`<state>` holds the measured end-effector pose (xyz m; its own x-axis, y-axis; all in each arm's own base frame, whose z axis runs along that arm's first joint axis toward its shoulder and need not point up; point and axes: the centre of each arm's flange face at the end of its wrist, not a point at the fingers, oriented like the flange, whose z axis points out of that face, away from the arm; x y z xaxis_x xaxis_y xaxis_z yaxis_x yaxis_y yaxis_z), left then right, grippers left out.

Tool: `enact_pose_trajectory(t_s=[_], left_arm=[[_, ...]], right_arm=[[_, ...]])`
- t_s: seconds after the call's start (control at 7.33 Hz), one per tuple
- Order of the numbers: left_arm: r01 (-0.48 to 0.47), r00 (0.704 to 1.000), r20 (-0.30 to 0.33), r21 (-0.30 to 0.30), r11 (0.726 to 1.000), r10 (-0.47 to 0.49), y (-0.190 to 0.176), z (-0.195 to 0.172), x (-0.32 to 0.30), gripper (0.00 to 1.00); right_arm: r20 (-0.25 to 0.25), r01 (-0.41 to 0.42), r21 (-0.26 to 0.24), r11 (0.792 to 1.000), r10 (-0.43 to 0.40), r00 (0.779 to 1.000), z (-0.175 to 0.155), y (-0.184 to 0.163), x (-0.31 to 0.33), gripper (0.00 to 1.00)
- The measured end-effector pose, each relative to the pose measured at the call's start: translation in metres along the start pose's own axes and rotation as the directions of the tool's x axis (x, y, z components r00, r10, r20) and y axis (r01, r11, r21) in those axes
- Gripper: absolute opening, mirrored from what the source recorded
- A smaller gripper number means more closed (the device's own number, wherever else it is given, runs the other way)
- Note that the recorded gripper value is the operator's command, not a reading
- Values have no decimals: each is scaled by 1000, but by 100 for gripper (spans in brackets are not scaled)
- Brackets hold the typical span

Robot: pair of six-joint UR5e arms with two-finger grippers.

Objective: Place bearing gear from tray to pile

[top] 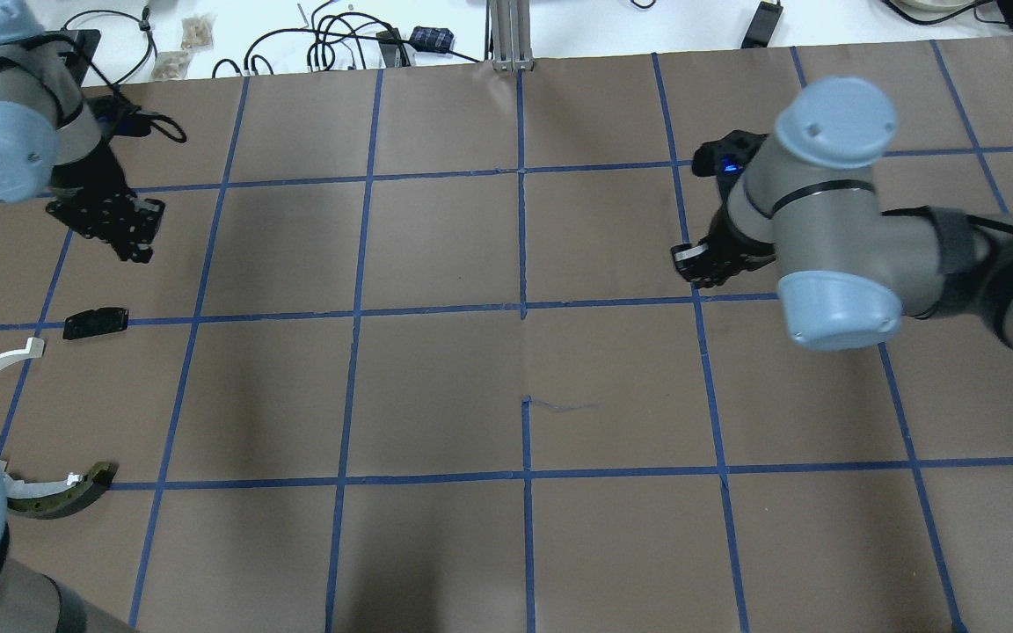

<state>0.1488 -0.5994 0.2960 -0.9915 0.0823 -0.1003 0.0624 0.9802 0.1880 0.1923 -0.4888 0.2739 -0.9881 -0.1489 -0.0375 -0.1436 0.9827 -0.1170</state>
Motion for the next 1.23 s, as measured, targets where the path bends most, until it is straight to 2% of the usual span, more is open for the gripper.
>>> enact_pose_trajectory(t_s=[0.27,0.68,0.82,0.95,1.09,1.23], left_arm=[[30,999,-36,-31,999,-31,40,46,-89,0],[40,996,-82,-72,997,-46,68,107,-112,0],[46,994,-93,-83,995,-54,71,118,-115,0],[46,993,-102,-92,995,-56,73,125,-115,0],[41,992,-111,-100,994,-52,75,129,-115,43],[36,992,-116,-104,994,-48,75,132,-114,99]], right_arm=[[20,-12,-24,1000,13,1000,32,30,-119,4],[21,-3,-55,998,5,1000,71,38,-158,9],[25,-12,-50,999,14,1000,74,32,-162,14],[29,-32,-39,999,33,999,71,24,-165,41],[32,-48,-34,998,49,998,70,19,-167,74],[33,-58,-41,997,60,998,75,18,-168,88]])
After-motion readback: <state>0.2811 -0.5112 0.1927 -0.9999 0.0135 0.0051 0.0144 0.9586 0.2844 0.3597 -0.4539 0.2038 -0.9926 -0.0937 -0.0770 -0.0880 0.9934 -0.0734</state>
